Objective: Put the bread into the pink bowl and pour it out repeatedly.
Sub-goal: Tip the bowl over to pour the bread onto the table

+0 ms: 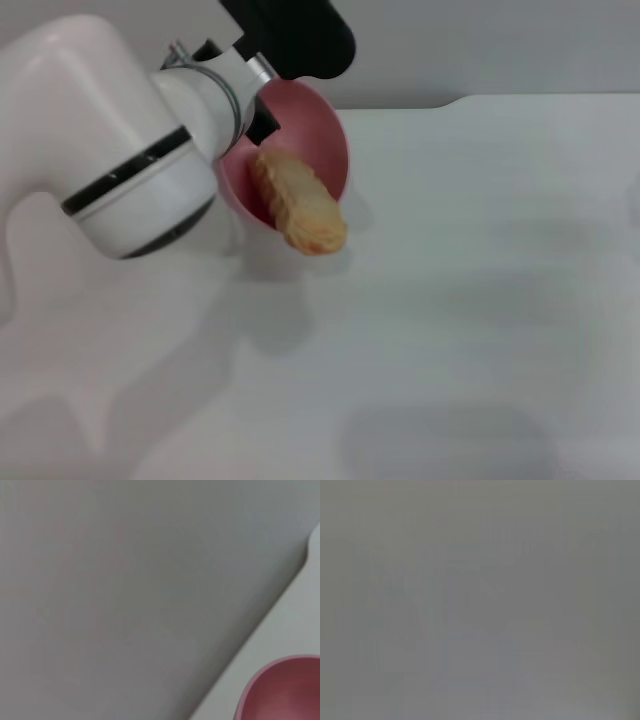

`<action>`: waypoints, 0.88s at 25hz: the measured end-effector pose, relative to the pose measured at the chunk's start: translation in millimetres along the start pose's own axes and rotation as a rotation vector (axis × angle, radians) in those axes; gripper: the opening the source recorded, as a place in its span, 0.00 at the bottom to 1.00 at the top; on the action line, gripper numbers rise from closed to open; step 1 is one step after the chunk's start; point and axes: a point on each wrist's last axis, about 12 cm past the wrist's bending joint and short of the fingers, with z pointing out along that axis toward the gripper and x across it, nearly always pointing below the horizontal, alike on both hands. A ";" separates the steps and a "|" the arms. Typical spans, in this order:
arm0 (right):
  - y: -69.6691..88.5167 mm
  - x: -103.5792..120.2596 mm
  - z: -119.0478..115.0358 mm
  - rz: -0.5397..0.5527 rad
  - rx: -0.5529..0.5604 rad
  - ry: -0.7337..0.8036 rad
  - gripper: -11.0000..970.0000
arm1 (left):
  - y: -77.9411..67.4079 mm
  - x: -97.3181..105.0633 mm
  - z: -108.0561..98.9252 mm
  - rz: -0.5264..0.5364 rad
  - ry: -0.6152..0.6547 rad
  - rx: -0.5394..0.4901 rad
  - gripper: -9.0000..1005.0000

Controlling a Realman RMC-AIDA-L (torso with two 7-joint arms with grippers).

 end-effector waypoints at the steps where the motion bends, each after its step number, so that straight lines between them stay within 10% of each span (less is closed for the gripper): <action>1: -2.0 0.8 1.1 0.011 -0.009 0.017 0.71 | 0.2 -2.2 -2.3 0.021 -0.007 -0.015 0.05; 22: 20.3 1.2 1.4 -0.244 -0.110 -0.025 0.72 | -28.4 -10.3 -14.9 0.342 -0.100 -0.160 0.05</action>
